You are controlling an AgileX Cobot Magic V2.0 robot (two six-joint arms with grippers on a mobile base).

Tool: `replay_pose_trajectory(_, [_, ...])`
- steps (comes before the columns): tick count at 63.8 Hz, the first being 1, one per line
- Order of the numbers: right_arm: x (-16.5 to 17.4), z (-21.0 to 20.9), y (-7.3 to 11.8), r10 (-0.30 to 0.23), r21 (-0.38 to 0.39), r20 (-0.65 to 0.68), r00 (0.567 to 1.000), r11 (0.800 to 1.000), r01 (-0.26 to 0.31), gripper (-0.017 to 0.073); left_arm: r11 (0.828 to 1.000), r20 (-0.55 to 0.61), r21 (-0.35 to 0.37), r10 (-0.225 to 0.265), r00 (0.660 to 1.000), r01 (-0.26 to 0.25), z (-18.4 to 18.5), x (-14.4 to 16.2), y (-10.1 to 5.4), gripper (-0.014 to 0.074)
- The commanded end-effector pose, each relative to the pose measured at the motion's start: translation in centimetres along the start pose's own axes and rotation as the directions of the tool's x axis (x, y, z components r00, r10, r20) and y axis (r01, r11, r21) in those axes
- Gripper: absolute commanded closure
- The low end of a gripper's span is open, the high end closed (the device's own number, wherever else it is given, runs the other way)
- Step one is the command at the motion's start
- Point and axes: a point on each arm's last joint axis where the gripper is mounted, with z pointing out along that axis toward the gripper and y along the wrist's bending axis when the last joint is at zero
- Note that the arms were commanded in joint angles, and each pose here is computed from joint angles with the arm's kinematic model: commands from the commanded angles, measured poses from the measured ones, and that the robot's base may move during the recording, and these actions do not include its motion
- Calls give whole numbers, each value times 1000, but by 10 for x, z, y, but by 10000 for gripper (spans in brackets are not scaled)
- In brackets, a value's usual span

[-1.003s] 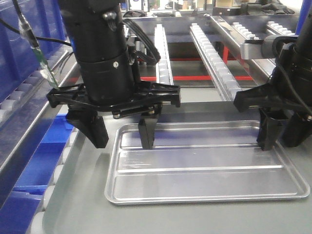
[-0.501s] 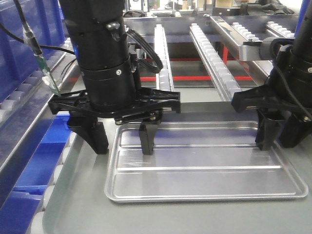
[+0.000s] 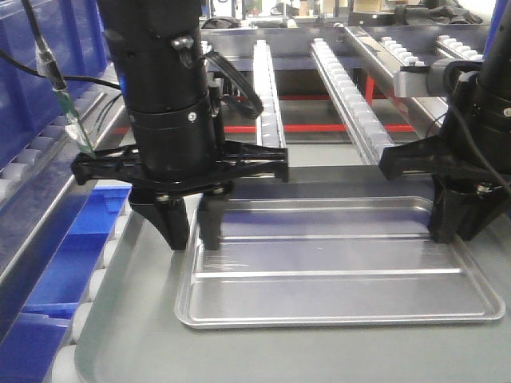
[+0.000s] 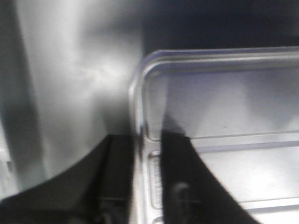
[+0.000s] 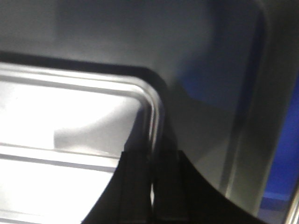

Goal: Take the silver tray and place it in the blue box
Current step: 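Close both grippers on the tray's raised rim at its corners, then lift the silver tray with both grippers off the shelf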

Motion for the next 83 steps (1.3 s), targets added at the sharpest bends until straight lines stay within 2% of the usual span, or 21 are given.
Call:
replay_pose_trajectory(1, [-5, -4, -1, -18, 4, 31, 999, 1000, 18, 504, 999, 73, 54, -3, 997, -1, -16, -8, -6, 582])
replay_pose_trajectory(10, [-4, -4, -1, -8, 6, 22, 1000, 1000, 8, 503, 999, 79, 34, 19, 997, -21, -16, -9, -4, 582])
replay_pose_trajectory(17, [-3, -4, -2, 4, 9, 9, 1000, 1000, -4, 503, 997, 82, -4, 77, 994, -77, -16, -9, -1, 583])
replay_pose_trajectory(27, [-2, -5, -2, 10, 11, 1, 1000, 1000, -10, 503, 989, 83, -10, 147, 986, -146, -16, -10, -1, 584])
replay_pose_trajectory(34, [-2, -5, -2, 20, 13, -6, 1000, 1000, -20, 503, 988, 85, -9, 154, 984, -154, -16, -10, -1, 584])
replay_pose_trajectory(40, [-1, -5, -2, 24, 14, -10, 1000, 1000, -24, 503, 983, 91, -7, 184, 979, -184, -17, -10, -2, 584])
replay_pose_trajectory(57, [-1, -20, -2, 27, 9, 13, 1000, 1000, -27, 503, 984, 93, -4, 179, 979, -179, -22, -10, -1, 584])
replay_pose_trajectory(83, [6, -81, -5, 33, -24, 141, 989, 999, -30, 503, 985, 188, 16, 166, 968, -172, -84, -10, 11, 584])
